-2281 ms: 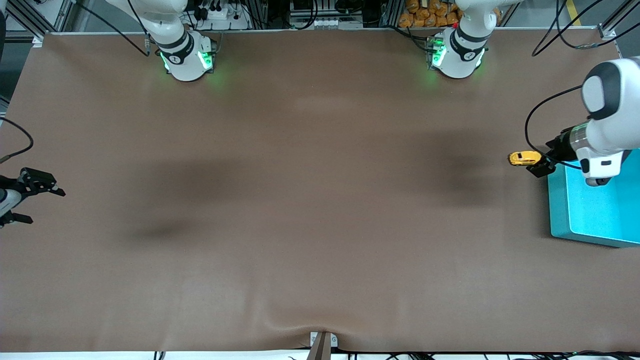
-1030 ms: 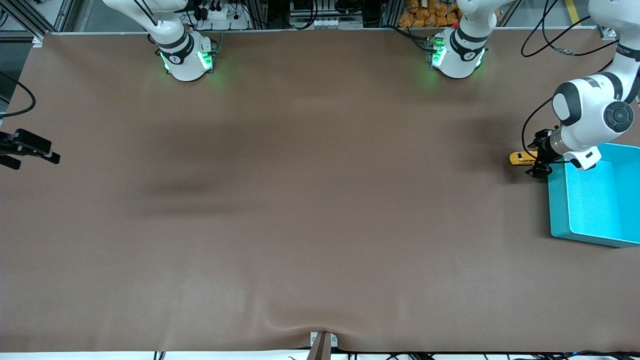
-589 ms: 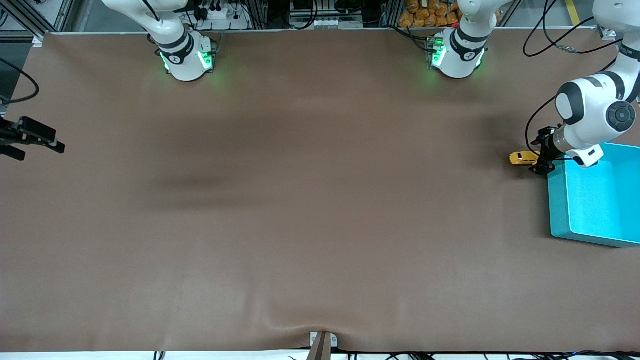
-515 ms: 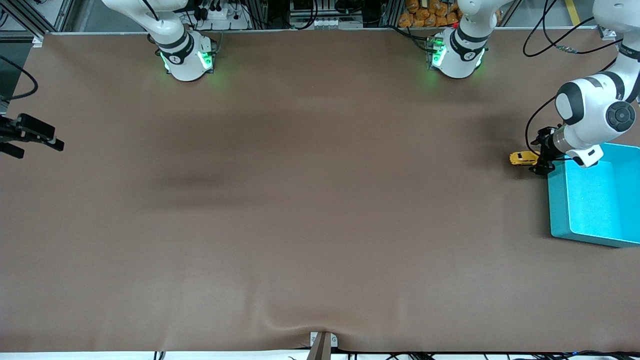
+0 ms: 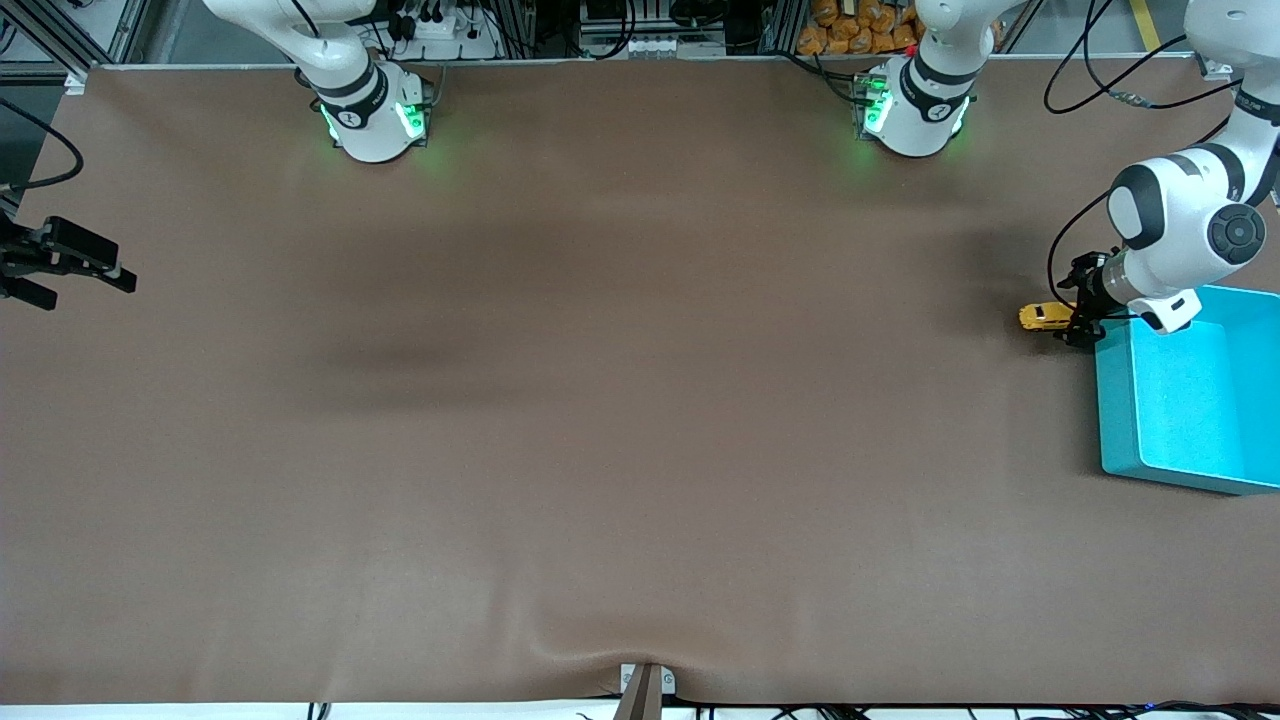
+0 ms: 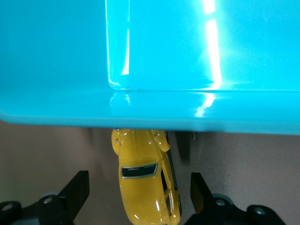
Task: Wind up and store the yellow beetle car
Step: 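Lower the left gripper and close it on the yellow car, then lift the car with the left gripper over the teal box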
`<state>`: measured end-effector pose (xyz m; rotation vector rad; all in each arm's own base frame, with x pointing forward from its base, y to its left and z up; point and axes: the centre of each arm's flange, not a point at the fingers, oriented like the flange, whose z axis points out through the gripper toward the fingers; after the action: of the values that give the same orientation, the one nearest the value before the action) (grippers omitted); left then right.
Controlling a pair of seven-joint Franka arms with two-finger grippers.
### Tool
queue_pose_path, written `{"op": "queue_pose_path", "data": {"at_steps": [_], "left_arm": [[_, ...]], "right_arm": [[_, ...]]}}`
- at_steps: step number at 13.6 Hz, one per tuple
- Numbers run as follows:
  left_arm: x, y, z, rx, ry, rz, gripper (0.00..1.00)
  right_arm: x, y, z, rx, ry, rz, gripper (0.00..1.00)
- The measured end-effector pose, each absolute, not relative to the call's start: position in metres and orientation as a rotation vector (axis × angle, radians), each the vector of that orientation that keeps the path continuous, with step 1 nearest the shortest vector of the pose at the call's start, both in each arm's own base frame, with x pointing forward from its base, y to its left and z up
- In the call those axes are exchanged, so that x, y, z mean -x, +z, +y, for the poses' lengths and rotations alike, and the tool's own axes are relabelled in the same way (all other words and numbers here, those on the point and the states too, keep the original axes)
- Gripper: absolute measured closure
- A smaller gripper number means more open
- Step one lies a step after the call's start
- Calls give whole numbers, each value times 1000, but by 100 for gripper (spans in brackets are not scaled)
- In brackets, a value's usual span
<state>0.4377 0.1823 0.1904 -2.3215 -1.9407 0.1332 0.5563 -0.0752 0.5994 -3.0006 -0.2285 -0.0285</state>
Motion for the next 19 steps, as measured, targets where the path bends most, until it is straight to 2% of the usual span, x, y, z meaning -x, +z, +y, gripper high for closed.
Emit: {"op": "queue_pose_path", "data": {"at_steps": [1, 4, 5, 12, 16, 19], "left_arm": [[-438, 190, 182, 2322, 132, -1941, 12], [-439, 191, 182, 2324, 126, -1942, 47], [-440, 193, 183, 2324, 118, -1945, 55], [-465, 215, 160, 2377, 58, -1912, 55], [-498, 271, 117, 2420, 117, -1765, 55], [-524, 321, 109, 2537, 89, -1578, 55]], "right_arm": [[-556, 599, -75, 2999, -20, -230, 0], [-555, 598, -75, 2997, -8, -231, 0], [-554, 598, -76, 2997, -6, -231, 0], [-554, 607, -73, 2999, -34, -241, 0], [-553, 626, -69, 3007, -87, -260, 0], [-549, 633, -61, 3061, -65, -301, 0]]}}
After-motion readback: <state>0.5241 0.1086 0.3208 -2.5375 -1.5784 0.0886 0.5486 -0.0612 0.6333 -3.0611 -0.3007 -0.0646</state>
